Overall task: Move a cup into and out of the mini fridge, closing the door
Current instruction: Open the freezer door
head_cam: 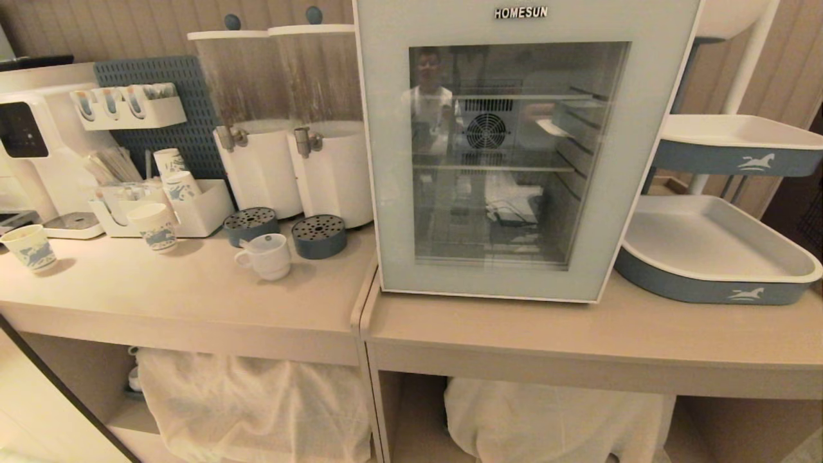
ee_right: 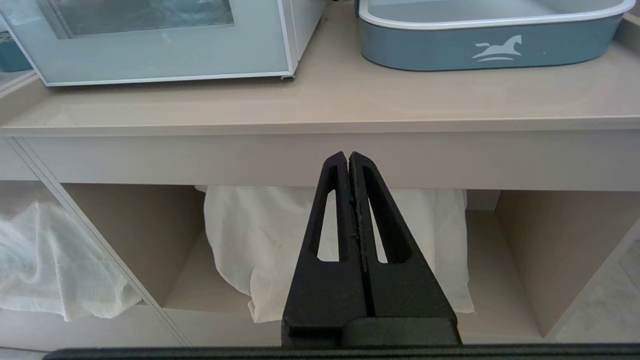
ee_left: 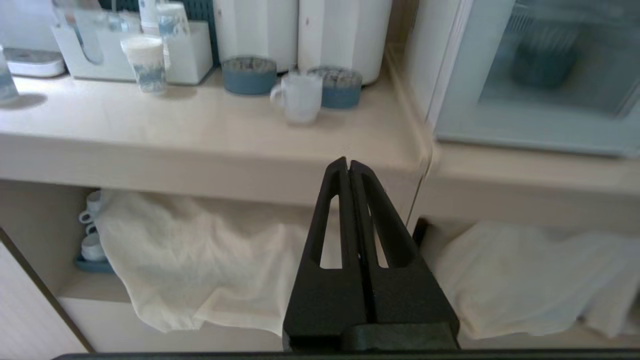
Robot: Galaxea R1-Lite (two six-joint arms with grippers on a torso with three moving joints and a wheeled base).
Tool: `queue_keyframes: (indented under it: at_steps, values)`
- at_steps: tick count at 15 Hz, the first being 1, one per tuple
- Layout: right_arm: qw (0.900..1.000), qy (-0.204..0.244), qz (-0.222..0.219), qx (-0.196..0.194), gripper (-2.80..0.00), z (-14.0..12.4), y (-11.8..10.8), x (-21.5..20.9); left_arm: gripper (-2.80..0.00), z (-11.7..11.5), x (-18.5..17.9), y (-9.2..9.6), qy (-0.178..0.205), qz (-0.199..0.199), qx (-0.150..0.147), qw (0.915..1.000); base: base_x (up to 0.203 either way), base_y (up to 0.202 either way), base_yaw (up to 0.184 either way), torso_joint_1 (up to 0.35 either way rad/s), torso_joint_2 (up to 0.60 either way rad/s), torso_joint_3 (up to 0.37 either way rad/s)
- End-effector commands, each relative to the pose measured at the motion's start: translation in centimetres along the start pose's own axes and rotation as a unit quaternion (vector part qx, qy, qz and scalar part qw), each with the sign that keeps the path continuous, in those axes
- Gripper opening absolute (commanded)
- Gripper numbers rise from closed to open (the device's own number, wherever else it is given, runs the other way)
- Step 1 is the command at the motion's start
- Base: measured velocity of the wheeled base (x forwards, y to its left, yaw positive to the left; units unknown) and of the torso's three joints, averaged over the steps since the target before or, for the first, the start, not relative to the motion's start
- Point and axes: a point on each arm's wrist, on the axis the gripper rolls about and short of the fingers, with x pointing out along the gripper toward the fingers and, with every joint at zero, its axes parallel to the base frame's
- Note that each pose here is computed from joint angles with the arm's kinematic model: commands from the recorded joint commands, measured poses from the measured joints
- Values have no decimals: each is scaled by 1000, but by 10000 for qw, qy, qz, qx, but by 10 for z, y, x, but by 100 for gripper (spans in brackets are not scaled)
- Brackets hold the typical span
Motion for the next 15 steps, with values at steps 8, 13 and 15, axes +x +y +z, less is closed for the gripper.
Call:
queue_keyframes:
  at_steps: [8, 13, 15]
  values:
    - [10000, 5, 3, -1, -280, 0, 0, 0, -280, 126, 134, -32, 1597, -1695, -147, 9724, 0, 0, 0, 0, 0, 0]
    - [10000, 5, 3, -1, -280, 0, 0, 0, -280, 145, 259, -47, 2200, -3216, -735, 9180, 0, 0, 0, 0, 0, 0]
    - [10000, 2, 3, -1, -280, 0, 0, 0, -280, 132, 309, -23, 2153, -3964, -984, 8870, 0, 0, 0, 0, 0, 0]
